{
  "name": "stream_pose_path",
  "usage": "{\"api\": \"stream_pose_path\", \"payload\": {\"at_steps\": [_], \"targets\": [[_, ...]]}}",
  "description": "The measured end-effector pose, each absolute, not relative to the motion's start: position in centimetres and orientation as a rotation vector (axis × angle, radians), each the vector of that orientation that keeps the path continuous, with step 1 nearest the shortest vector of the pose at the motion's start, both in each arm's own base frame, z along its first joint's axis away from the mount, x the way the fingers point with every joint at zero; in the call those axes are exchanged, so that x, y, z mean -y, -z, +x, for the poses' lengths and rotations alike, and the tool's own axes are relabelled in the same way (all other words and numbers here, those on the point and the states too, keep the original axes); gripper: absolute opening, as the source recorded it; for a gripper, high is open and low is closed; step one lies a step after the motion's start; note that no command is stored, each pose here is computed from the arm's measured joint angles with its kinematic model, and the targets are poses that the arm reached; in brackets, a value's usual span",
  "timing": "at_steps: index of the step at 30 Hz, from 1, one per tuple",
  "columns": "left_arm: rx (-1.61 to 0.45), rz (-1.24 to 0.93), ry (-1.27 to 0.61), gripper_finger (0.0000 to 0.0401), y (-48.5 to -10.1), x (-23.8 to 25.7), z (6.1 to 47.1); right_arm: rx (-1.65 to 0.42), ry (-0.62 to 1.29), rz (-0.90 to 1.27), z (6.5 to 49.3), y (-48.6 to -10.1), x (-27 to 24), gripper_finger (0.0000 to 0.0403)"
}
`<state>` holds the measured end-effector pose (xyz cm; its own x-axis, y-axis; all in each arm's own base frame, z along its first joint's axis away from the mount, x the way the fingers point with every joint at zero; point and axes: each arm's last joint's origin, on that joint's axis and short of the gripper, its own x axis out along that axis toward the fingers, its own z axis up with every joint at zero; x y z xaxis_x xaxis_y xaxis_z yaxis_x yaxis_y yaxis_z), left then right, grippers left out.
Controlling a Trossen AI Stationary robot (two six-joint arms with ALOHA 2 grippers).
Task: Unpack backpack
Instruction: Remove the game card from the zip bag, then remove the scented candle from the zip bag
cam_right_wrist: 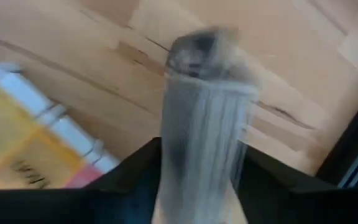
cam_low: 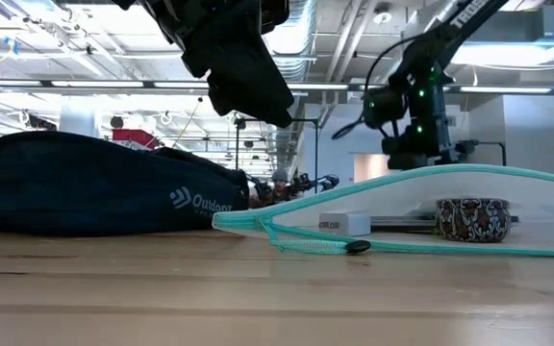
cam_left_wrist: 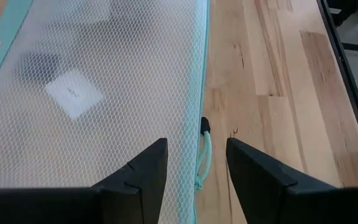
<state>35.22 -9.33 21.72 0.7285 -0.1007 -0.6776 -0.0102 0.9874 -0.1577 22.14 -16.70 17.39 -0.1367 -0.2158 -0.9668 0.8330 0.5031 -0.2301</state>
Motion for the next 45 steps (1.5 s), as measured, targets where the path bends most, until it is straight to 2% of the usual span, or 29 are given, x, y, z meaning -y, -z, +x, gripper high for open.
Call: {"api": "stream_pose_path", "payload": {"at_steps": [5, 10, 14, 17, 20, 26, 31, 36, 43, 45], "targets": [[-0.753, -0.150, 0.052, 0.0150, -21.7, 9.3, 35.2, -1.473, 0.935, 0.532, 22.0, -18.5, 16.1, 0.0243], [-0.746, -0.065, 0.086, 0.0150, -21.7, 9.3, 35.2, -1.427, 0.879, 0.471, 21.8, -23.7, 12.5, 0.0253], [-0.721, 0.059, 0.161, 0.0150, -22.1, 9.8, 35.3, -1.268, 0.790, 0.476, 20.7, -28.1, 6.8, 0.0254], [-0.657, 0.204, 0.237, 0.0152, -22.7, 10.9, 35.4, -1.139, 0.704, 0.542, 19.2, -30.3, 1.9, 0.0254], [-0.600, 0.298, 0.228, 0.0164, -23.1, 11.8, 35.4, -1.012, 0.645, 0.606, 17.3, -31.6, -2.8, 0.0255], [-0.589, 0.265, 0.150, 0.0213, -22.4, 11.4, 36.2, -0.826, 0.584, 0.600, 14.5, -31.5, -9.4, 0.0255], [-0.664, 0.287, 0.151, 0.0244, -20.1, 12.1, 37.3, -0.801, 0.565, 0.550, 14.3, -30.2, -12.6, 0.0255], [-0.685, 0.294, 0.121, 0.0249, -19.8, 13.3, 39.9, -0.836, 0.599, 0.489, 15.1, -28.5, -14.4, 0.0255], [-0.828, 0.338, 0.027, 0.0249, -17.1, 14.2, 43.3, -0.862, 0.650, 0.434, 16.3, -26.4, -15.9, 0.0255], [-0.830, 0.352, -0.043, 0.0249, -17.1, 14.3, 44.2, -0.865, 0.646, 0.425, 16.5, -26.0, -16.4, 0.0255]]}}
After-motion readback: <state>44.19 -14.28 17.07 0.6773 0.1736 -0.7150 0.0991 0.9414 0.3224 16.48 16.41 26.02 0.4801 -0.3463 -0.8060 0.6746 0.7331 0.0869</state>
